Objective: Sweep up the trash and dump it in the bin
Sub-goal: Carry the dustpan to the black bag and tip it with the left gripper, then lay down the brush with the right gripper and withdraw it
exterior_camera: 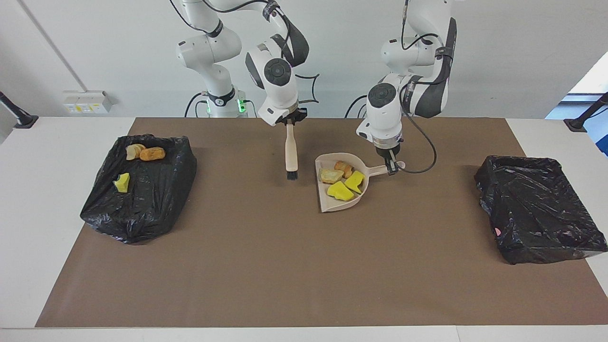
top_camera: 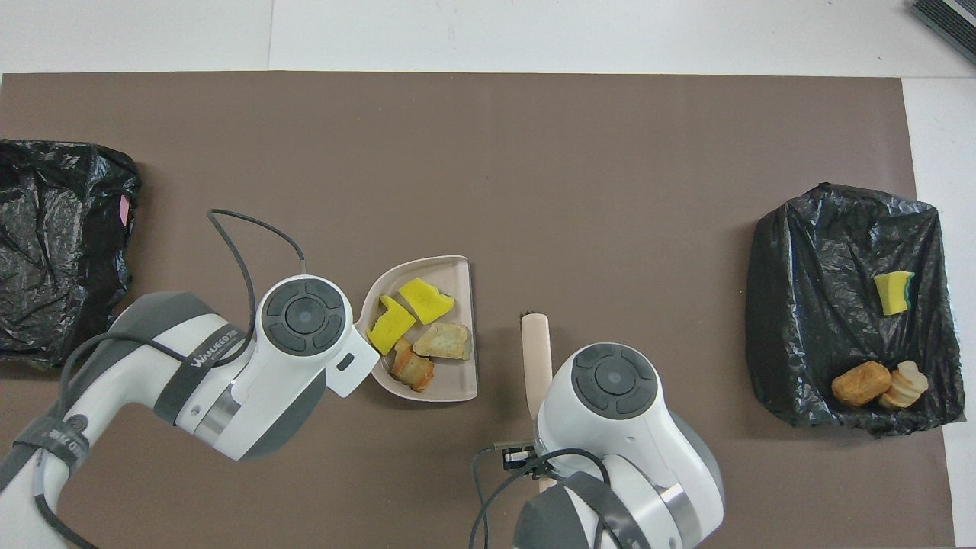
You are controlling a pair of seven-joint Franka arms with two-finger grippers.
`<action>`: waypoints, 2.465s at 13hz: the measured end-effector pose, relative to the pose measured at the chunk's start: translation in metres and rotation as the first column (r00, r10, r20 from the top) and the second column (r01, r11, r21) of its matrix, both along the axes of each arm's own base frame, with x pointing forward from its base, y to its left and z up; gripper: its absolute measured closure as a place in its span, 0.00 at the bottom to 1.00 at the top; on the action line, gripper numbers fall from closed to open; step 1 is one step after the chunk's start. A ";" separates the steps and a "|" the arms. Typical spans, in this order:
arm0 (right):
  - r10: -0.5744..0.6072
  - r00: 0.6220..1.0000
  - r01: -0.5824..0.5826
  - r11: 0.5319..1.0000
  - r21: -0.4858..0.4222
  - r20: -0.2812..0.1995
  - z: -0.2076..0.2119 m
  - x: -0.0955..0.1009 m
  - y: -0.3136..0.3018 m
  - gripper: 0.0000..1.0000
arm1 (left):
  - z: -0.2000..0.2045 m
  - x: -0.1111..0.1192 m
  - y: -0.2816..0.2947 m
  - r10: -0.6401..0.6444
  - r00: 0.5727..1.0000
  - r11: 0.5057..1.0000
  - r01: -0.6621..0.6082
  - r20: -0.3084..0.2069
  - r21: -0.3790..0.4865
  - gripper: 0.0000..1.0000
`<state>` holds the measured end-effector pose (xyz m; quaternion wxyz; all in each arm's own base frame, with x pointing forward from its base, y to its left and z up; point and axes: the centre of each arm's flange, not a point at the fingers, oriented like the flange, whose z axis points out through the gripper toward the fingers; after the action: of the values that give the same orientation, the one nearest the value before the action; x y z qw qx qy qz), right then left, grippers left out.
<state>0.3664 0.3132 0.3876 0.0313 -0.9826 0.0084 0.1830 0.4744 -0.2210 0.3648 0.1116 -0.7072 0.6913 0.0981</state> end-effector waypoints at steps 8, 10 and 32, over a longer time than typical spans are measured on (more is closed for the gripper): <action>-0.060 0.995 0.062 0.998 0.030 -0.080 -0.018 -0.041 0.046 0.74 | 0.064 0.043 0.120 -0.004 0.999 1.000 0.005 0.036 -0.015 0.69; -0.051 0.994 0.053 0.998 0.018 -0.096 -0.031 -0.052 0.055 0.74 | 0.083 0.049 0.168 0.067 0.997 0.998 -0.066 0.040 -0.015 0.69; -0.038 0.994 0.035 0.999 -0.028 -0.105 -0.064 -0.076 0.055 0.67 | 0.166 0.127 0.524 -0.117 0.993 0.860 0.098 0.008 0.501 0.69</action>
<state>0.2908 0.3685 0.3240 0.0211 -0.9716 0.0303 0.2338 0.6015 0.3028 0.5305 0.3091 -0.6163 0.6784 0.2537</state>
